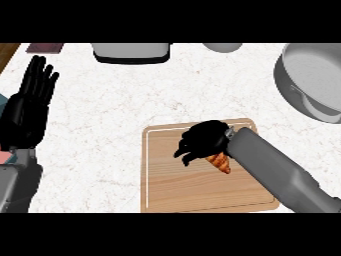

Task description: Pick the croissant from the cutting board and place it in the pot

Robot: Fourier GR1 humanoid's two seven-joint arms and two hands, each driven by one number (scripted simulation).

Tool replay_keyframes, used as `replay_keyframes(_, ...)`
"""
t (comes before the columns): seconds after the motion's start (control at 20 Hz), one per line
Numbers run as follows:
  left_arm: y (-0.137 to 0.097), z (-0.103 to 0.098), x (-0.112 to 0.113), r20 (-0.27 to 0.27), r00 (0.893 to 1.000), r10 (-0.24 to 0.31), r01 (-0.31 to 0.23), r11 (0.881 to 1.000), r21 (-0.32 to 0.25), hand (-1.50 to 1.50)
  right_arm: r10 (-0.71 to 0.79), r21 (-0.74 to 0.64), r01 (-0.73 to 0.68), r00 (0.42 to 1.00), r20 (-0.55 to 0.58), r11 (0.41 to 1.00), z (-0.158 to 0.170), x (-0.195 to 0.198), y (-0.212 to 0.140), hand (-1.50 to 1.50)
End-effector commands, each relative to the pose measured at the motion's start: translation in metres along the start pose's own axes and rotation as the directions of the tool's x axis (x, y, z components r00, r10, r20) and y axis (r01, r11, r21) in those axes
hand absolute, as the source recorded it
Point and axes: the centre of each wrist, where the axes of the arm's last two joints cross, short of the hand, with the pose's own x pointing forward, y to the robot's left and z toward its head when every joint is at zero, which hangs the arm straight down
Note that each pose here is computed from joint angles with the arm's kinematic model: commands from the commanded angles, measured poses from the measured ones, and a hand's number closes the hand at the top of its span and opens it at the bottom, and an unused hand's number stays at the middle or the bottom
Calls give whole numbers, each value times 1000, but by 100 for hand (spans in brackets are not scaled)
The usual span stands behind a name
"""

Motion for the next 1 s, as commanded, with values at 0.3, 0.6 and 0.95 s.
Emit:
replay_keyframes(0.3, 2, 7, -6, -16, 1000, 5, -5, 1000, 12, 0, -188, -250, 114, 937, -295, 961, -10, -2, -8, 150)
replay_keyframes(0.6, -1, 3, 1, -12, 1000, 3, -3, 1000, 19, 0, -628, -644, 183, 525, -575, 743, -1, -21, -23, 150)
replay_keyframes(0.95, -9, 2, -3, -16, 1000, 18, -18, 1000, -22, 0, -771, -773, -244, 128, -624, 586, 23, -32, -103, 150)
